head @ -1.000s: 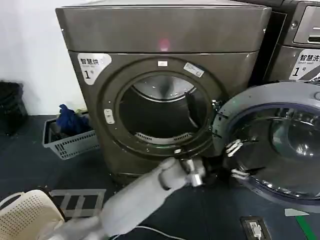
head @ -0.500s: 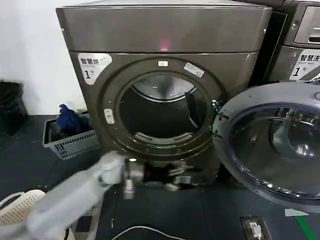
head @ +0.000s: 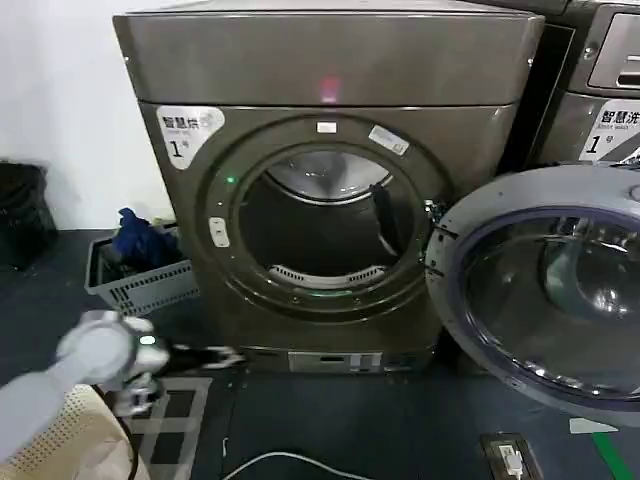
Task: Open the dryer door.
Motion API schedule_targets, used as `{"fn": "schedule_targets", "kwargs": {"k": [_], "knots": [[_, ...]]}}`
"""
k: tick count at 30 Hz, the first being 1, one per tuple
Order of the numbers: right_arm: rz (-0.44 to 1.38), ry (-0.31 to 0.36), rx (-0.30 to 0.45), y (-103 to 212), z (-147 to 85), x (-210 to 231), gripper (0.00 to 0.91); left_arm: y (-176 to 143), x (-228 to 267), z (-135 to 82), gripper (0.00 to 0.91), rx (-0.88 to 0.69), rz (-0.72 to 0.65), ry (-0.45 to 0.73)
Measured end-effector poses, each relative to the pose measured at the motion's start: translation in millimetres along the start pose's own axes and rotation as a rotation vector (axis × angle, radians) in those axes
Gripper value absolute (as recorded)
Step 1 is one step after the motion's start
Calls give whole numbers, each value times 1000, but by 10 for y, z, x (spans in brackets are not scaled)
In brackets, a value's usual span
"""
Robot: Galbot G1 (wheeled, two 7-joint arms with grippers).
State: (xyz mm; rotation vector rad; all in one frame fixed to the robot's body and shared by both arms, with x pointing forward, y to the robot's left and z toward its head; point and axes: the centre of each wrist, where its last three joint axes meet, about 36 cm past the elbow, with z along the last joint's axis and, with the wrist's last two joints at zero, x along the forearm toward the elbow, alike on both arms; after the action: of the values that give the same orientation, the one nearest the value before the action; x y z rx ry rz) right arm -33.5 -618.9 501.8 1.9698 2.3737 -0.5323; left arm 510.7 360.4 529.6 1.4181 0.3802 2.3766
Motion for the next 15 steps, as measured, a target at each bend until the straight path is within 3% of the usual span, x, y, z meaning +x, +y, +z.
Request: {"fn": "schedule_targets", "kwargs": {"k": [10, 15], "knots": [[-27, 3, -10, 98, 42, 11, 907, -653, 745, -135, 907, -47, 326, 58], [-37, 0, -12, 133, 76, 6, 907, -877, 925, -212, 907, -16, 374, 20]]}}
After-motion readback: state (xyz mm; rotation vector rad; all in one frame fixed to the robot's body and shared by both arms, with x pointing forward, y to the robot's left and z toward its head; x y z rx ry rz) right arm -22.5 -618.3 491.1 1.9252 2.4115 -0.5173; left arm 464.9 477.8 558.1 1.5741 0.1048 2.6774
